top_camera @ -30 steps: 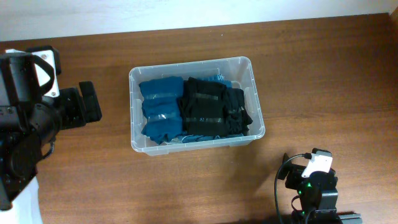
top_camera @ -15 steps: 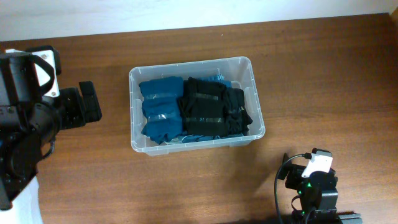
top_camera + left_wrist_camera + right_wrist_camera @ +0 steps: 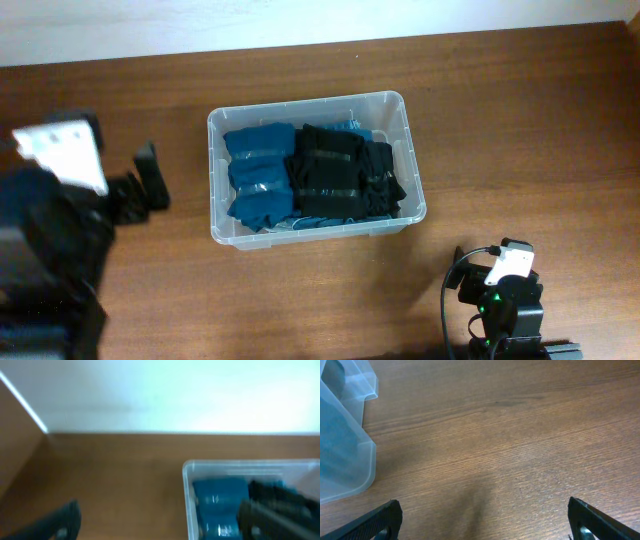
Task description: Pack container
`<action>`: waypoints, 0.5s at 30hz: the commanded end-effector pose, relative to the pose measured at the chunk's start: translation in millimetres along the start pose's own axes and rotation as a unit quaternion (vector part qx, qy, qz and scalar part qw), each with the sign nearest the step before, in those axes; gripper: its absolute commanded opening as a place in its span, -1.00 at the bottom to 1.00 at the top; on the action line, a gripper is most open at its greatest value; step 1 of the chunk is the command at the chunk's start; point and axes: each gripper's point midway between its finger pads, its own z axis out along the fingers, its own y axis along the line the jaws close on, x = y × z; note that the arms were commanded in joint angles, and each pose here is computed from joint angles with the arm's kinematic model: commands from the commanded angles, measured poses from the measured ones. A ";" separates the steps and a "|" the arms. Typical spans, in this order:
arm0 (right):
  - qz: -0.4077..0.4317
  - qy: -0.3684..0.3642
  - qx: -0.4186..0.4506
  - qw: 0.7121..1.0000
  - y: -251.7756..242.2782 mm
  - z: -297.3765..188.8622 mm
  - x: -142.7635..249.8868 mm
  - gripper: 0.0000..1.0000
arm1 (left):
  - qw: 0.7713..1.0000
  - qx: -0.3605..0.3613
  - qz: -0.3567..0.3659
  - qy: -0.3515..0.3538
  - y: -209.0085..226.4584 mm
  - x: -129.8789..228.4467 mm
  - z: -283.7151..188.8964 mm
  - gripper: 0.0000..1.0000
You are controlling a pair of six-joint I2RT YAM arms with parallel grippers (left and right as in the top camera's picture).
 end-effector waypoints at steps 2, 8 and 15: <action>-0.005 -0.002 -0.002 1.000 1.0 1.0 1.1 0.97 | 0.999 0.026 0.019 0.027 -8.3 84.1 12.6 0.99; -0.005 -0.002 -0.002 1.000 1.0 1.0 1.1 0.97 | 0.998 0.041 0.019 0.033 -12.5 175.1 17.2 0.99; -0.005 -0.002 -0.002 1.000 1.0 1.0 1.1 0.97 | 0.998 0.052 0.018 0.013 -16.0 229.9 21.7 0.99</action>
